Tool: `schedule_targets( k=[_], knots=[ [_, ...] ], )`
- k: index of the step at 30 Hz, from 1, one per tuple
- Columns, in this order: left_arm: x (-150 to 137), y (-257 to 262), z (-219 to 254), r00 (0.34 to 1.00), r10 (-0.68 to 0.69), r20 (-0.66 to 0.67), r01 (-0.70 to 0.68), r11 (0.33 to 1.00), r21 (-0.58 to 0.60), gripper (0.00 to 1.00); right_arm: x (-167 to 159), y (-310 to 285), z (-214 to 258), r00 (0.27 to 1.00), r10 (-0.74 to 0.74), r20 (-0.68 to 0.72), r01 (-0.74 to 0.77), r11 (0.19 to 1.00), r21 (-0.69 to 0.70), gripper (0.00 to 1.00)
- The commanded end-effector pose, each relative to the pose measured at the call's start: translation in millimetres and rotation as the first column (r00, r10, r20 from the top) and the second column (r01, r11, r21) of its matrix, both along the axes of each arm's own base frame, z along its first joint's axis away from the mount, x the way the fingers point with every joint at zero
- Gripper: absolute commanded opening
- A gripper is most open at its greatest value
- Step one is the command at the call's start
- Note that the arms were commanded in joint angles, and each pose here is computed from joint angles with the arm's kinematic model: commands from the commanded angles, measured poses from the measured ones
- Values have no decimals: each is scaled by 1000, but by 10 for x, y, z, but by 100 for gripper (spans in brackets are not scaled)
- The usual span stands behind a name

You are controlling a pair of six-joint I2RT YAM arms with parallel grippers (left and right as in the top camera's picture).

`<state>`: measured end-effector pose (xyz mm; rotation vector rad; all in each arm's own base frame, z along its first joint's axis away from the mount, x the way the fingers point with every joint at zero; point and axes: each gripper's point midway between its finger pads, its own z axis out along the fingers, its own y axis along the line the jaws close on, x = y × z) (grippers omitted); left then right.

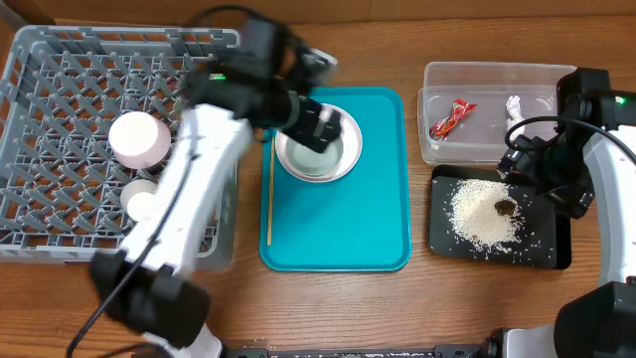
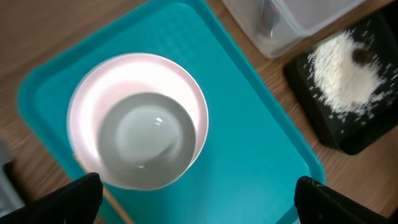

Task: Sort waste into correct bins and load items into the dishwasher
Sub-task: 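Reach the left gripper to the white bowl and grasp its rim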

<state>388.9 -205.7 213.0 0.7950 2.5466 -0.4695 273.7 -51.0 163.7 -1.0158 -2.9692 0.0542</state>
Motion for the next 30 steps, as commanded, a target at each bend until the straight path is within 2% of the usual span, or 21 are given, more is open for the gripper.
schedule_targets(
  k=[1,5,12,14,19,21,22,30],
  knots=[
    [134,-68,-398,999,23,-26,-20,993,113,100,-2,-28,27,1000,-14,10,14,1000,-14,100],
    [203,-194,-901,996,8,-85,8,983,181,98,-1,-28,27,1000,-14,11,15,1000,-14,100],
    [146,-282,-1551,978,-5,-210,54,972,228,80,-1,-28,27,1000,-14,11,15,1000,-14,100],
    [93,-304,-1664,969,-11,-247,69,972,226,66,-1,-28,27,1000,-14,11,15,1000,-14,100],
    [59,-338,-1692,966,-18,-258,79,970,229,21,-1,-28,27,1000,-14,11,14,1000,-14,100],
    [65,-349,-1656,966,-6,-259,67,972,227,7,-2,-28,27,1000,-14,10,14,1000,-14,100],
    [72,-353,-1620,966,-3,-258,63,972,226,4,-3,-28,27,1000,-14,10,14,1000,-14,100],
    [210,-335,-1011,974,29,-223,18,978,206,4,-7,-27,27,1000,5,7,-5,1000,-14,100]
  ],
)
